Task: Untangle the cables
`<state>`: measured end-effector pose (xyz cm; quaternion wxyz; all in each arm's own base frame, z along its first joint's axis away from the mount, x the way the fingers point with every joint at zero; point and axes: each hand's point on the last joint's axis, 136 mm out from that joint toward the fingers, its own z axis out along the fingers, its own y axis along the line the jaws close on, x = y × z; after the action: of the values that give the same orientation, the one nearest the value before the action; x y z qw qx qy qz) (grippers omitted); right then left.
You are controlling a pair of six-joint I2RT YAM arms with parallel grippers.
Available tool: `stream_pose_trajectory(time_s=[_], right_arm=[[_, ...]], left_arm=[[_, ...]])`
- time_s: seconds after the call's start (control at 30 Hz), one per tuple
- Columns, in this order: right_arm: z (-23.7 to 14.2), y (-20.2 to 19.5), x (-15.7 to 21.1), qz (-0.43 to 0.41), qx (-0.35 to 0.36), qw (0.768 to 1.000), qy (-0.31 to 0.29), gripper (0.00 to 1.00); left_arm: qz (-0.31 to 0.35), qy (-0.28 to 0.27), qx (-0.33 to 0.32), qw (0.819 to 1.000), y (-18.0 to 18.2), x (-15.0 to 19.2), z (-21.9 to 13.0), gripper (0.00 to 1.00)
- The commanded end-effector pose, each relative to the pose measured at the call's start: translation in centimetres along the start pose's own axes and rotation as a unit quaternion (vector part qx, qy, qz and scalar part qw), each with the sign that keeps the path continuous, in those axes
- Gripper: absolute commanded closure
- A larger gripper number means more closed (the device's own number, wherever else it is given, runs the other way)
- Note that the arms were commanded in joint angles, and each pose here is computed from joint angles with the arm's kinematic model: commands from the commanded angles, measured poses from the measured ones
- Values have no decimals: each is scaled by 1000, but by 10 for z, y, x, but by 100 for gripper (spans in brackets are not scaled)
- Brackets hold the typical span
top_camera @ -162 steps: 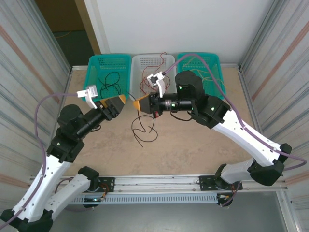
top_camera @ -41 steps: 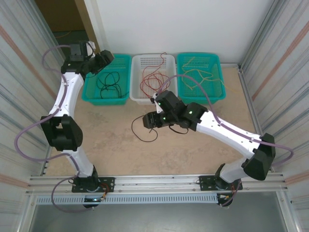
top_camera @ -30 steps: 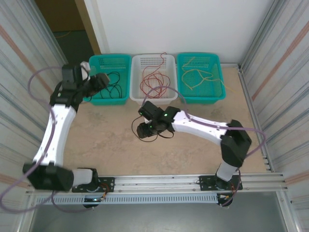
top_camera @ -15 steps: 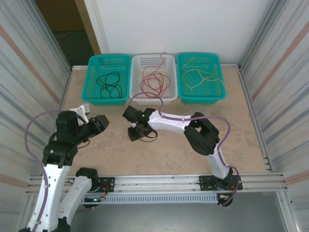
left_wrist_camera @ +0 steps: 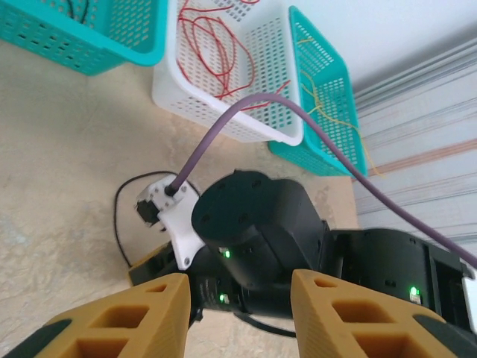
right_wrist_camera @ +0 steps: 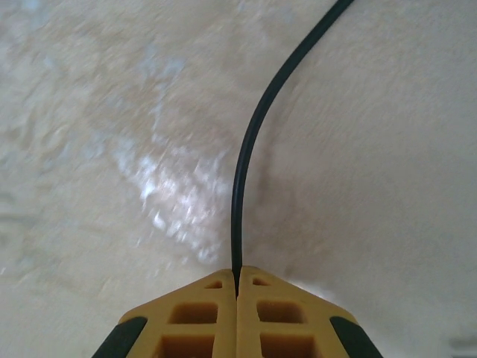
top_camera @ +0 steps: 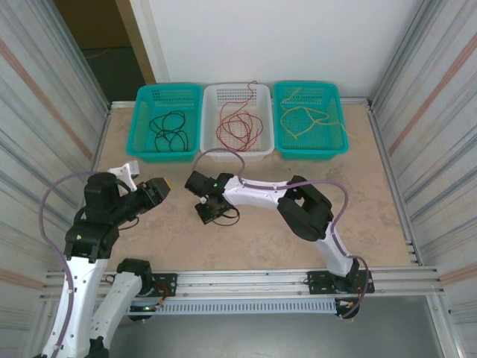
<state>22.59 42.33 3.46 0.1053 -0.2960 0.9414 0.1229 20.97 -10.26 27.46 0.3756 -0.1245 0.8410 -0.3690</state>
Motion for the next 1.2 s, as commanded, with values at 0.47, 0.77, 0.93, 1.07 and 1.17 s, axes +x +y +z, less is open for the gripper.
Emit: stream_pose_trajectory(time_s=[0.47, 0.77, 0.93, 1.07, 1.17], right_arm=[[-343, 20, -96, 148, -403, 839, -335, 100], [-411, 23, -98, 127, -454, 799, -373, 100], [-421, 25, -96, 122, -469, 792, -371, 100], [-423, 27, -94, 117, -474, 792, -367, 100], [-423, 27, -92, 116, -475, 792, -365, 100]], left_arm=[[93, -131, 260, 952, -101, -29, -47, 49], [198, -121, 315, 920, -141, -16, -38, 34], [276, -103, 315, 902, -164, 2, -22, 30], [323, -100, 282, 898, -171, 11, -1, 33], [351, -107, 258, 894, -175, 16, 12, 38]])
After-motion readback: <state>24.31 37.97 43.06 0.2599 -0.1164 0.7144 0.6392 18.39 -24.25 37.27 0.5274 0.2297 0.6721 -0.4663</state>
